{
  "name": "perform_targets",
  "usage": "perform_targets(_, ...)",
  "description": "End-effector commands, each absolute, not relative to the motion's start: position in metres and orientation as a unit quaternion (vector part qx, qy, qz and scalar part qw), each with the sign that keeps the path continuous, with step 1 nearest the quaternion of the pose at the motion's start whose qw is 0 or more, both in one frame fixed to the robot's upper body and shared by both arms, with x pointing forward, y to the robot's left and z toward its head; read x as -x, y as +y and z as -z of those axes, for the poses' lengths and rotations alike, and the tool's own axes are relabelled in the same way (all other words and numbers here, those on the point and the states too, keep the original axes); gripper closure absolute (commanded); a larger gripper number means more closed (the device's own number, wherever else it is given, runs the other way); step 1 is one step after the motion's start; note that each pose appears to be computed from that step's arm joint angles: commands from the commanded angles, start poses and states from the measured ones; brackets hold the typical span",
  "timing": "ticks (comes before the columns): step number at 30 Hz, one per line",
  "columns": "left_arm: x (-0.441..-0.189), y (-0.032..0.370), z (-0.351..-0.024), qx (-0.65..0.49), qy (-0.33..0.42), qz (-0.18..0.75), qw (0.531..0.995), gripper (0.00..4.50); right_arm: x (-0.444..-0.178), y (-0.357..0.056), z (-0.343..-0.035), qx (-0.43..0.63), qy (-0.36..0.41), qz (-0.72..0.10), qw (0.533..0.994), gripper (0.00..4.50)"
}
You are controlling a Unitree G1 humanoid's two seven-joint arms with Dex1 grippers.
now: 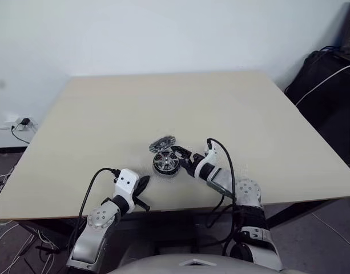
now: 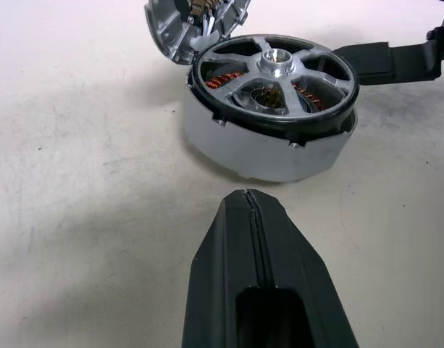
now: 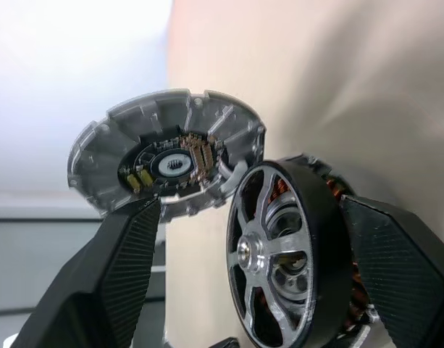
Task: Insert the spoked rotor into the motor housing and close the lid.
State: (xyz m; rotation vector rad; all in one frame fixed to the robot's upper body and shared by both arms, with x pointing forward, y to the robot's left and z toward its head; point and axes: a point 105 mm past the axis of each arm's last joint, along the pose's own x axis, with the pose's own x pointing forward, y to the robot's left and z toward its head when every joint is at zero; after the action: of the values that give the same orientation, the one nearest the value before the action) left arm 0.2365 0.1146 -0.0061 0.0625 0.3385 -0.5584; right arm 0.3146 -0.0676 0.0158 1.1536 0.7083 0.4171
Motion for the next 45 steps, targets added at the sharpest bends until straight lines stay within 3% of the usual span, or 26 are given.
perform_targets(1, -0.243, 0.111, -0.008, -0.033, 0.135, 0.278, 0.950, 4.50, -0.321, -0.080, -0.036, -0.532, 0.288, -0.190, 0.773, 0.45)
perform_targets(5, -0.243, 0.110, -0.009, -0.032, 0.135, 0.279, 0.950, 4.50, -0.322, -0.088, -0.049, -0.523, 0.267, -0.186, 0.788, 0.45)
perform_targets(9, -0.243, 0.109, -0.009, -0.032, 0.133, 0.281, 0.950, 4.50, -0.324, -0.088, -0.071, -0.366, 0.213, -0.200, 0.883, 0.45)
perform_targets(11, -0.243, 0.109, -0.010, -0.032, 0.131, 0.283, 0.950, 4.50, -0.320, -0.076, -0.071, -0.216, 0.196, -0.227, 0.929, 1.07)
perform_targets(13, -0.243, 0.108, -0.010, -0.032, 0.130, 0.284, 0.949, 4.50, -0.314, -0.063, -0.066, -0.117, 0.187, -0.259, 0.941, 1.74)
perform_targets(21, -0.243, 0.108, -0.010, -0.032, 0.131, 0.285, 0.949, 4.50, -0.303, -0.017, -0.049, 0.058, 0.181, -0.352, 0.916, 4.40)
perform_targets(38, -0.242, 0.110, -0.010, -0.031, 0.132, 0.275, 0.952, 4.50, -0.314, -0.019, -0.010, 0.074, 0.252, -0.338, 0.904, 4.48)
perform_targets(42, -0.242, 0.110, -0.010, -0.030, 0.132, 0.275, 0.952, 4.50, -0.317, -0.020, -0.023, 0.074, 0.233, -0.350, 0.904, 4.48)
perform_targets(45, -0.242, 0.110, -0.010, -0.030, 0.132, 0.275, 0.952, 4.50, -0.318, -0.015, -0.056, 0.104, 0.170, -0.408, 0.891, 4.48)
